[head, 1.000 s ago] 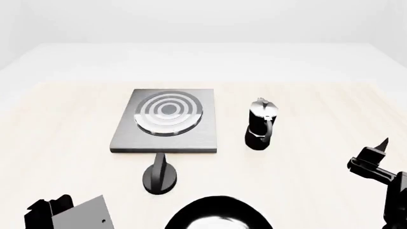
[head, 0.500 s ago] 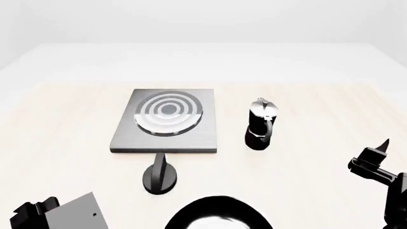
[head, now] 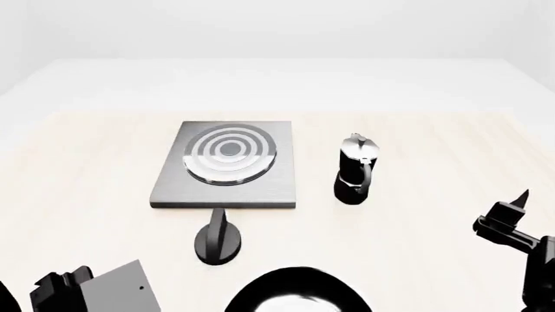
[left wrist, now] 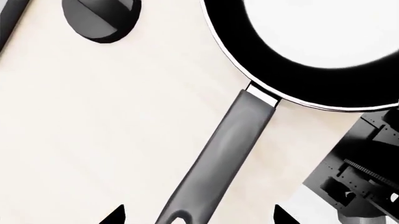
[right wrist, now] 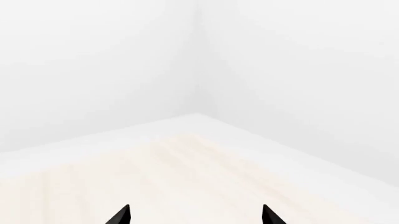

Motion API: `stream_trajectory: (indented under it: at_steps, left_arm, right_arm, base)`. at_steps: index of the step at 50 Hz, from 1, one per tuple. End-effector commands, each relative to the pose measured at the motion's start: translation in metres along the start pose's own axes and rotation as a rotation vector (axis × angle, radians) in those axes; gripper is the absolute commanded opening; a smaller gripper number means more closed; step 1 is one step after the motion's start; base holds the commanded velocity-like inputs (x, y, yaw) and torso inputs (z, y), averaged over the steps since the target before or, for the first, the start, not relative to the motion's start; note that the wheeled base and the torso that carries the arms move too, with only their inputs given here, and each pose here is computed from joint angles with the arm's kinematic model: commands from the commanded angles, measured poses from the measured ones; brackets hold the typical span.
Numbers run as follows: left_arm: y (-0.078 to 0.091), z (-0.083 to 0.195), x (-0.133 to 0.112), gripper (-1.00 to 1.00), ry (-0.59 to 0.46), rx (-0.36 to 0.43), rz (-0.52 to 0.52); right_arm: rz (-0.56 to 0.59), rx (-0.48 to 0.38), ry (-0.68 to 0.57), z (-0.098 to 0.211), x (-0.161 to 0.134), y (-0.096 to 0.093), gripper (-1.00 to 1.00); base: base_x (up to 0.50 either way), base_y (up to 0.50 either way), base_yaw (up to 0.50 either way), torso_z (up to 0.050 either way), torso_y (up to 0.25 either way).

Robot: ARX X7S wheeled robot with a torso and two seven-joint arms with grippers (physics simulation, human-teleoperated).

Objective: Turn on the stove and put the frying pan on it.

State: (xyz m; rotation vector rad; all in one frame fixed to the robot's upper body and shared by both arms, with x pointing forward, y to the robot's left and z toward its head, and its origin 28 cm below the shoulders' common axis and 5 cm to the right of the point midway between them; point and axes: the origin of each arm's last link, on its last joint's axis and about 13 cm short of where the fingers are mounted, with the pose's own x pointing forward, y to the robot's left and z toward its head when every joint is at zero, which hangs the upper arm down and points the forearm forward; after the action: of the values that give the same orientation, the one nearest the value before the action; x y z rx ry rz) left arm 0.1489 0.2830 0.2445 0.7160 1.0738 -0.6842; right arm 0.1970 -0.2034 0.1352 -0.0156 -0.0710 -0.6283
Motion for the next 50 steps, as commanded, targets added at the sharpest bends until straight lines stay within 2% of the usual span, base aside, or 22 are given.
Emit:
stream_trajectory:
  at_steps: [1,14,23,50]
  left_arm:
    - [0.007,0.004,0.01,1.0,0.009,0.005,-0.002]
    - [0.015,0.007,0.032,1.0,0.029,0.011,-0.051]
    - [0.015,0.009,0.049,1.0,0.039,0.035,-0.145]
    - [0.023,0.008,0.079,1.0,0.104,0.005,-0.197]
  right_arm:
    - [0.0,-0.002,-0.001,-0.002,0.0,0.0,1.0]
    - [-0.007,0.0,-0.008,-0.001,0.0,0.0,1.0]
    - [-0.012,0.003,-0.02,0.003,0.0,-0.002,1.0]
    - [-0.01,0.0,-0.015,-0.002,-0.002,-0.001,1.0]
  base:
    - [0.0,0.0,0.0,0.0,0.0]
    - [0.0,0.0,0.0,0.0,0.0]
    - [0.0,0.0,0.0,0.0,0.0]
    - [0.0,0.0,0.0,0.0,0.0]
